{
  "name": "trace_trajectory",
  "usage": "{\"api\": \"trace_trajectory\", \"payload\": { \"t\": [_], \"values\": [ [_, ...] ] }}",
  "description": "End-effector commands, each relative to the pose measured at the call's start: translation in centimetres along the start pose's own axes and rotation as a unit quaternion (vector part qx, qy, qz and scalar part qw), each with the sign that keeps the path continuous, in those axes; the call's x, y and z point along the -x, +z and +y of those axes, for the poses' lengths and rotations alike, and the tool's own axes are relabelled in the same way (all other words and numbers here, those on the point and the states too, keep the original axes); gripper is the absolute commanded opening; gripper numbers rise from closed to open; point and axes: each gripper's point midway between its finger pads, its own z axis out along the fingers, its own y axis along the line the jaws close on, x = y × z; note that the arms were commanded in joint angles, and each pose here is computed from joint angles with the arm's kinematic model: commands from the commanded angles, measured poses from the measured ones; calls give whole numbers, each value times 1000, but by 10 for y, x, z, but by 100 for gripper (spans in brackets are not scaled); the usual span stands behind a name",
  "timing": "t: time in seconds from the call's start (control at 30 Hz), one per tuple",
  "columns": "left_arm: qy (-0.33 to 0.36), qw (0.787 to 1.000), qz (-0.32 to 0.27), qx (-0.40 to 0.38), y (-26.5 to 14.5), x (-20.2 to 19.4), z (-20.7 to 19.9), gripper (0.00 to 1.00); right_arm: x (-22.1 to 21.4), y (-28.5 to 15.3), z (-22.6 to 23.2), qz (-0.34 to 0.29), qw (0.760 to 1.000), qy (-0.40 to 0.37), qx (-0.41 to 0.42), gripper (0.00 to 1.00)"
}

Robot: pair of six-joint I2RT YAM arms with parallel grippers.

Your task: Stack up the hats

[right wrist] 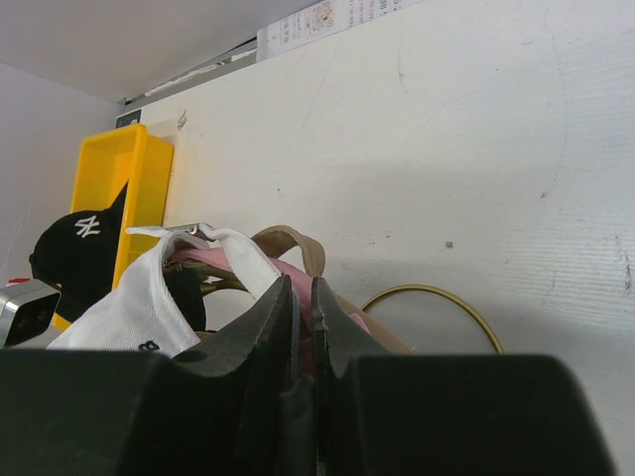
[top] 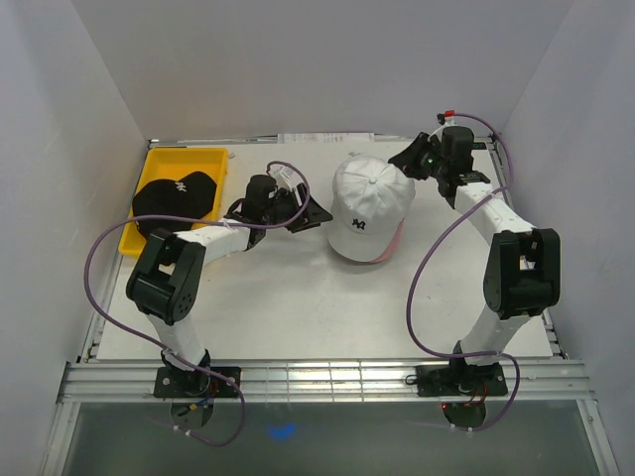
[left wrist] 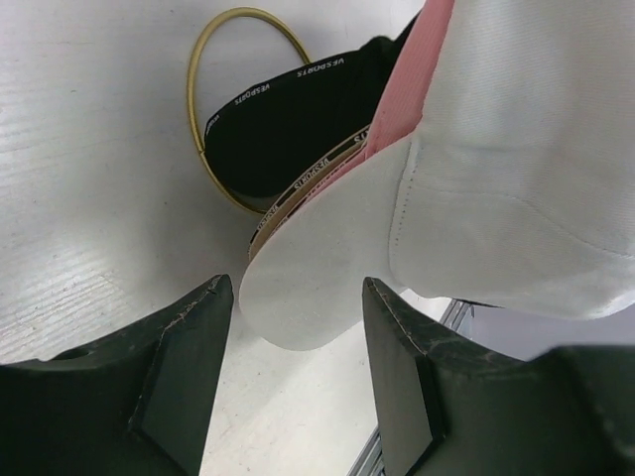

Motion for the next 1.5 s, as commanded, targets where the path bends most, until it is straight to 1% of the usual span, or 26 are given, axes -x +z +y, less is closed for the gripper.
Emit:
{"api": "trace_trajectory", "payload": {
  "t": [0.0,0.1,0.3,0.47,0.6,0.63,0.73,0.9,0.97,1.03,1.07,1.1,1.2,1.23,1.33,1.4,1.43,1.47],
  "values": [
    [41,998,-8,-54,0,4,-19,65,-69,3,-40,111,992,27,-57,18],
    [51,996,-2,-78,4,-1,-21,65,-69,4,-41,111,992,26,-58,18],
    [45,996,10,-80,13,-9,-11,64,-69,4,-42,112,992,28,-58,18],
    [44,995,14,-89,16,-15,-15,61,-71,3,-44,111,991,29,-61,16],
    [45,994,24,-92,21,-24,-18,48,-74,3,-46,114,991,32,-62,15],
    [44,995,26,-91,23,-27,-17,42,-75,3,-46,114,991,32,-63,15],
    [36,995,31,-84,26,-33,-12,29,-75,3,-46,115,991,32,-64,15],
    [29,996,33,-75,27,-40,-7,19,-75,2,-46,115,991,31,-64,15],
    [25,996,35,-74,27,-41,-6,19,-78,3,-48,117,991,33,-64,15],
    [25,996,36,-72,27,-44,-6,20,-79,3,-50,117,990,34,-65,15],
    [27,996,36,-75,26,-44,-8,23,-81,3,-50,119,990,35,-65,15],
    [29,996,33,-78,23,-44,-11,31,-81,3,-50,118,990,34,-65,15],
    [40,995,26,-89,19,-40,-19,47,-81,3,-51,119,990,34,-66,15],
    [43,994,29,-95,17,-40,-22,55,-82,4,-50,120,990,34,-64,15],
    [44,994,28,-94,12,-43,-23,63,-79,4,-48,118,990,35,-62,15],
    [39,995,26,-91,9,-45,-21,64,-79,4,-48,117,991,34,-62,15],
    [25,995,28,-88,4,-51,-19,65,-78,4,-48,116,991,33,-62,15],
    [22,995,19,-92,1,-51,-20,66,-78,4,-48,117,991,34,-63,15]
  ]
}}
